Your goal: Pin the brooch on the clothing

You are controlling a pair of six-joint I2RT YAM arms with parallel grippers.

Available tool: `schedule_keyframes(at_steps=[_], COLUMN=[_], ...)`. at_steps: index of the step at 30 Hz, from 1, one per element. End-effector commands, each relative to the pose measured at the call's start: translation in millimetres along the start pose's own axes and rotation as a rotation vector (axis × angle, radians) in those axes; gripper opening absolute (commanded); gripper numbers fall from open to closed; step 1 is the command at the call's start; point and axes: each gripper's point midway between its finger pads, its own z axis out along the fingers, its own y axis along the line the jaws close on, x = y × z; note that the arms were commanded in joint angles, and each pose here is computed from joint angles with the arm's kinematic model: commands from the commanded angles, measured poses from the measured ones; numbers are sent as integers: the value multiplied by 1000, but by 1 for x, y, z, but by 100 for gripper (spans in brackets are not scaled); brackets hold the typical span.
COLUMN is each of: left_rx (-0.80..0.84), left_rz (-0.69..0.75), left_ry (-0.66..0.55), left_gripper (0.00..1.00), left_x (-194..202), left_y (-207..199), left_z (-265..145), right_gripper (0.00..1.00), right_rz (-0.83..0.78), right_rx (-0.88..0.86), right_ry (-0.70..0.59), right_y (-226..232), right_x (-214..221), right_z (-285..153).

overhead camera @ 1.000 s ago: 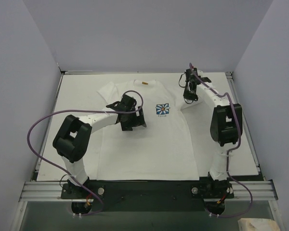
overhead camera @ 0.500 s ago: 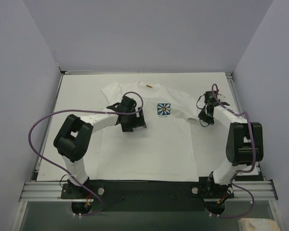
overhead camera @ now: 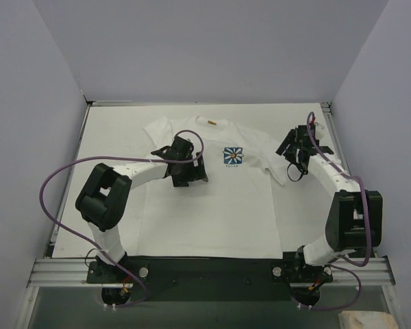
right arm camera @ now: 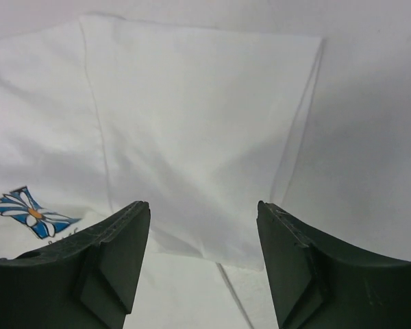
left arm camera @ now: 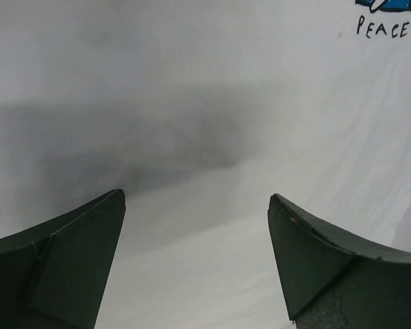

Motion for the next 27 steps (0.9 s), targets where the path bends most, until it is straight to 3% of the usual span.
schedule_keyframes(at_steps=[1, 3, 10, 13, 17, 27], left_rx=[78, 82, 89, 78, 130, 155], left_rz=[45, 53, 50, 37, 50, 64], left_ry=[-129, -155, -244, -253, -280, -281], left_gripper=[94, 92, 77, 76, 76, 72], left_x=[-42, -59, -122, -141, -175, -213], left_y=[-25, -26, -16, -8, -28, -49], left_z=[-26, -32, -46, -40, -38, -4], right_gripper=[62, 56, 1, 0, 0, 0], right_rz=[-41, -59, -113, -141, -156, -83], right_rx=[-63, -50, -77, -73, -49, -44], right_ry=[-61, 4, 139, 182, 229, 263], right_y=[31, 36, 71, 83, 87, 100], right_x=[-39, -30, -22, -18, -11, -28], right_z=[9, 30, 79, 97, 120, 154])
